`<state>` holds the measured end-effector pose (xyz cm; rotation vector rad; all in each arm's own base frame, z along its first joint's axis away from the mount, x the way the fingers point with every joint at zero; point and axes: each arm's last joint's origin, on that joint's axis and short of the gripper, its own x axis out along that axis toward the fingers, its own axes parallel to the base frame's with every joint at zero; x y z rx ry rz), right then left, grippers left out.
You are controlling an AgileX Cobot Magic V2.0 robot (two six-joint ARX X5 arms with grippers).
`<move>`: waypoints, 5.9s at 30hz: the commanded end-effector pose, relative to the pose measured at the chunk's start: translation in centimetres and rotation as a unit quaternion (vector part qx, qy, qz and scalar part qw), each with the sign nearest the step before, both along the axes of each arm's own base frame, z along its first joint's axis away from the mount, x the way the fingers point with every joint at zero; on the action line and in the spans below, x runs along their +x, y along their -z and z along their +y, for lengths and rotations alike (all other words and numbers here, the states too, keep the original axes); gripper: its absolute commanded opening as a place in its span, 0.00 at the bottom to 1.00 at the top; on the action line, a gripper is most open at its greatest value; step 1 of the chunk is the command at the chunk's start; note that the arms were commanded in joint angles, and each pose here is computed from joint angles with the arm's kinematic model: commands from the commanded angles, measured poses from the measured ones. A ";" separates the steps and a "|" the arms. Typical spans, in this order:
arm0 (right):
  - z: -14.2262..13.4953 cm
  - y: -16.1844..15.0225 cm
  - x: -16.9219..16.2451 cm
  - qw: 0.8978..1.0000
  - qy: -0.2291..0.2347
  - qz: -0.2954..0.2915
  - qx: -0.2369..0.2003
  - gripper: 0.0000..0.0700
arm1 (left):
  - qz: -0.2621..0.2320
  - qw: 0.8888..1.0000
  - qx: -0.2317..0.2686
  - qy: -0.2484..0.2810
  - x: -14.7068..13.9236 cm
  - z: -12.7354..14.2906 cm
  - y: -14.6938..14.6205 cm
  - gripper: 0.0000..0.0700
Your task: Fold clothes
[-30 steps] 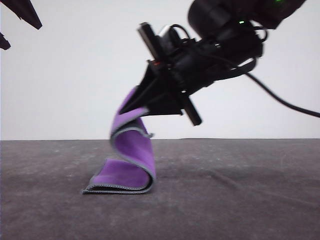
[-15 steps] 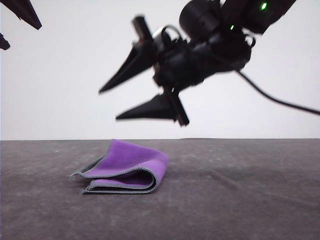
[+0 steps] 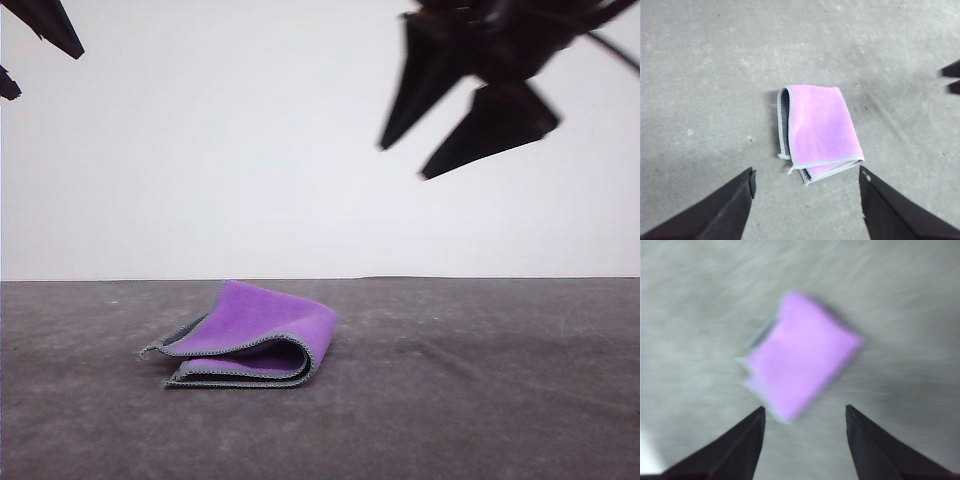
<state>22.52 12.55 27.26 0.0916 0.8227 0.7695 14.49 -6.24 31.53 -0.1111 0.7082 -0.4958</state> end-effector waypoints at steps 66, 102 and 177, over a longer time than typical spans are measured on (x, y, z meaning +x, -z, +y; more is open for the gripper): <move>-3.3 3.3 -4.6 0.989 0.067 -0.132 -0.004 0.02 | -0.282 0.939 0.037 -0.193 -4.3 5.7 14.4 0.00; -7.1 6.1 -8.1 0.959 0.155 -0.224 -0.080 0.02 | -0.318 0.924 0.023 -0.210 -4.8 5.7 15.3 0.00; -12.6 11.5 -12.8 0.849 0.392 -0.348 -0.066 0.02 | -0.318 0.924 0.023 -0.210 -4.8 5.7 15.3 0.00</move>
